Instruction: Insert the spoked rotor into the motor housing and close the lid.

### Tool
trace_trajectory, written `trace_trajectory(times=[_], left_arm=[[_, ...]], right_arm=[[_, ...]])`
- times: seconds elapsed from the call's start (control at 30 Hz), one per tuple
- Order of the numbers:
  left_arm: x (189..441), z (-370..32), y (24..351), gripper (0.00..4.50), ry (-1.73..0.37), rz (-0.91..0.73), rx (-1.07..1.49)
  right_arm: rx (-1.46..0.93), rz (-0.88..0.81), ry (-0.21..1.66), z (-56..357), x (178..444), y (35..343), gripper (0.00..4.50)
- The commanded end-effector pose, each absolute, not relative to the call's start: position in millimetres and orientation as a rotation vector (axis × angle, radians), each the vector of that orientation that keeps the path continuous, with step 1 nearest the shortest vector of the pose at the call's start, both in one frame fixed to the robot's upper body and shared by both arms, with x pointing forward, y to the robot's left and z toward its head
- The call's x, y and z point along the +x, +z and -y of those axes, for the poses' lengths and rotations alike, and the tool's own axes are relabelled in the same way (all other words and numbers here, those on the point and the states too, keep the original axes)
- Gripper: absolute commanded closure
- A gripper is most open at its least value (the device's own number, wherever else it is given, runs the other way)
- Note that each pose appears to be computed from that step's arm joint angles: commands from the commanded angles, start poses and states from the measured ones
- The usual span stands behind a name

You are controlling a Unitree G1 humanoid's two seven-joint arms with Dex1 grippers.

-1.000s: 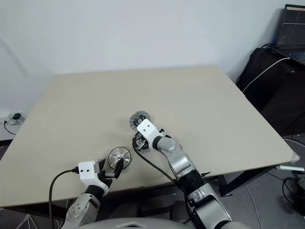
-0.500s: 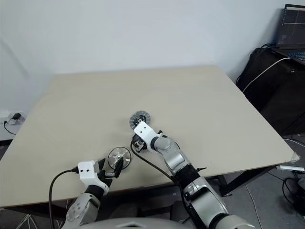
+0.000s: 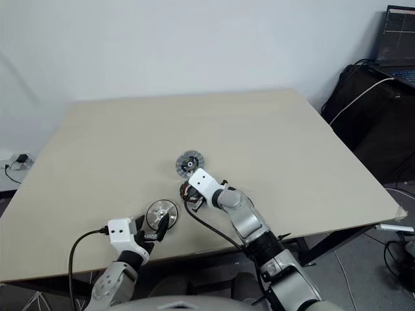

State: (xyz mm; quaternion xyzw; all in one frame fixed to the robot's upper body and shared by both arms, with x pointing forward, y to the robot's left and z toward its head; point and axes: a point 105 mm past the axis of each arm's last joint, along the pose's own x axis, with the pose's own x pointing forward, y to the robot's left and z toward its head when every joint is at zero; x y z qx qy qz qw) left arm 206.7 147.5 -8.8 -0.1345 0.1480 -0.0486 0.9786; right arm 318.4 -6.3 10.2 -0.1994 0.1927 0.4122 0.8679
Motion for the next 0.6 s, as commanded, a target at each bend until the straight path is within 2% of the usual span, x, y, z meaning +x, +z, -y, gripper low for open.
trace_trajectory(times=[0.03, 0.6], left_arm=[[211, -147, 0, 0.0, -0.109, -0.257, -0.266], [212, -147, 2, 0.0, -0.101, -0.253, -0.267]], right_arm=[[-0.419, -0.345, 0.862, 3, 322, 27, 4.48], [-0.447, -0.406, 0.846, 13, 319, 15, 4.48]])
